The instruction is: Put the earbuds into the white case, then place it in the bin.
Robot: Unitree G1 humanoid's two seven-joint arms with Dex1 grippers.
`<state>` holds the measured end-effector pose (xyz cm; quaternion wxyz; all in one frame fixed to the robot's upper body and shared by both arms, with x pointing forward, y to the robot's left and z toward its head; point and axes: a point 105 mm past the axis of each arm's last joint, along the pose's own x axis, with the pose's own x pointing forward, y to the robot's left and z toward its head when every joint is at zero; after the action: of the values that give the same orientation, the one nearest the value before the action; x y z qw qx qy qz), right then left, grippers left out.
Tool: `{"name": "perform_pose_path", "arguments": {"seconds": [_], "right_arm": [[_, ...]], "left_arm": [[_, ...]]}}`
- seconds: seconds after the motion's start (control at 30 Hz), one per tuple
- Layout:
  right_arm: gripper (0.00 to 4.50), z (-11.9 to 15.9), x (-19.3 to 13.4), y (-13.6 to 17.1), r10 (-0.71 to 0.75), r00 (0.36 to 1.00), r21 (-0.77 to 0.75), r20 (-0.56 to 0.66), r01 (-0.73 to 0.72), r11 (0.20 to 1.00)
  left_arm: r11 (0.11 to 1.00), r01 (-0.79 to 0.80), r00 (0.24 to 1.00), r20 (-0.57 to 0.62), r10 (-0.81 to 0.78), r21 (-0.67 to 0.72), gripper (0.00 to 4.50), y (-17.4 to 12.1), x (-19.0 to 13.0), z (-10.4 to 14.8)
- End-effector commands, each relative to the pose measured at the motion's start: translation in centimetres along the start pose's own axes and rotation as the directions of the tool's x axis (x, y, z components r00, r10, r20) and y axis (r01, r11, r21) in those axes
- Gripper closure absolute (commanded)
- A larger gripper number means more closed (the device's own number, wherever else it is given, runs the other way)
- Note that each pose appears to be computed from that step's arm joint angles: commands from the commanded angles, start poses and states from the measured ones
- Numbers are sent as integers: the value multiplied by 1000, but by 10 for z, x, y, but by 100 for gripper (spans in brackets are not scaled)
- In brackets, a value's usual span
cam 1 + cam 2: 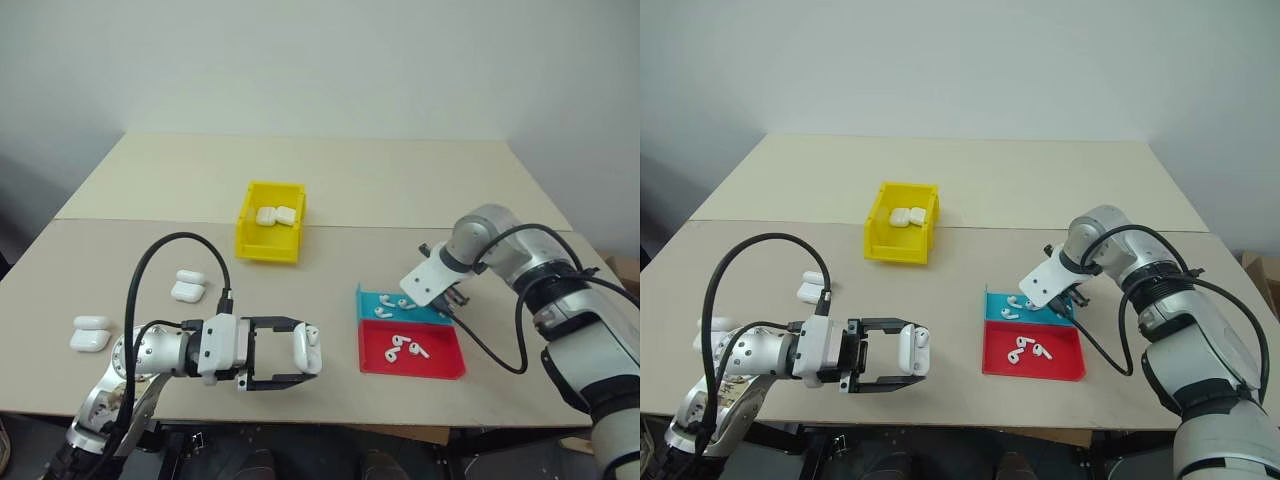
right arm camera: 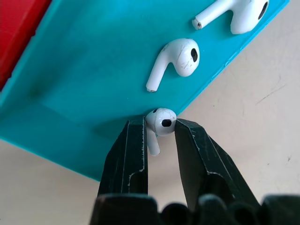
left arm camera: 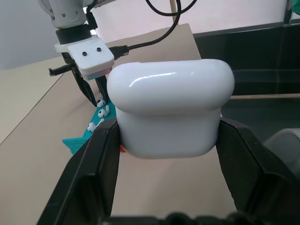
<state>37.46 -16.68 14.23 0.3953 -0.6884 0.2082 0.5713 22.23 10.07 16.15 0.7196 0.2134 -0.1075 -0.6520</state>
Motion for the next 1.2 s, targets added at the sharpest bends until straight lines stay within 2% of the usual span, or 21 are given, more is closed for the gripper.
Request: {"name": "perform_pose_path", "arguments": {"seconds": [0.03,0.23,0.33,0.4,0.5,0.57,0.7,0.8,0.93,1.03,1.2], "right_arm": [[359,3,-24,-7,-78,996,49,41,76,996],[359,16,-68,-11,-271,945,223,183,229,948],[359,31,-101,-12,-454,837,421,305,309,853],[359,42,-121,-8,-537,764,531,358,306,790],[359,67,-166,12,-682,578,714,448,228,662],[359,80,-177,21,-717,520,759,464,184,624],[359,102,-202,32,-797,347,841,494,42,539],[359,114,-209,38,-815,280,850,508,-10,527],[359,129,-211,38,-806,130,817,577,-68,573],[359,136,-209,39,-798,99,804,594,-92,587],[359,153,-200,39,-767,94,772,634,-129,622]], "left_arm": [[999,1,999,32,-2,43,173,3,2,10],[998,-28,997,70,25,47,173,13,2,18],[998,-54,992,114,49,43,173,21,4,28],[997,-67,987,146,61,40,173,27,6,35],[997,-72,973,221,65,22,173,37,15,53],[998,-68,969,239,62,15,173,39,17,58],[999,-47,963,267,42,11,173,45,25,63],[999,-31,957,290,27,8,173,48,30,66],[1000,-5,933,359,2,8,173,55,42,79],[1000,3,926,378,-6,7,173,56,45,83],[1000,9,924,381,-18,26,173,59,49,85]]}}
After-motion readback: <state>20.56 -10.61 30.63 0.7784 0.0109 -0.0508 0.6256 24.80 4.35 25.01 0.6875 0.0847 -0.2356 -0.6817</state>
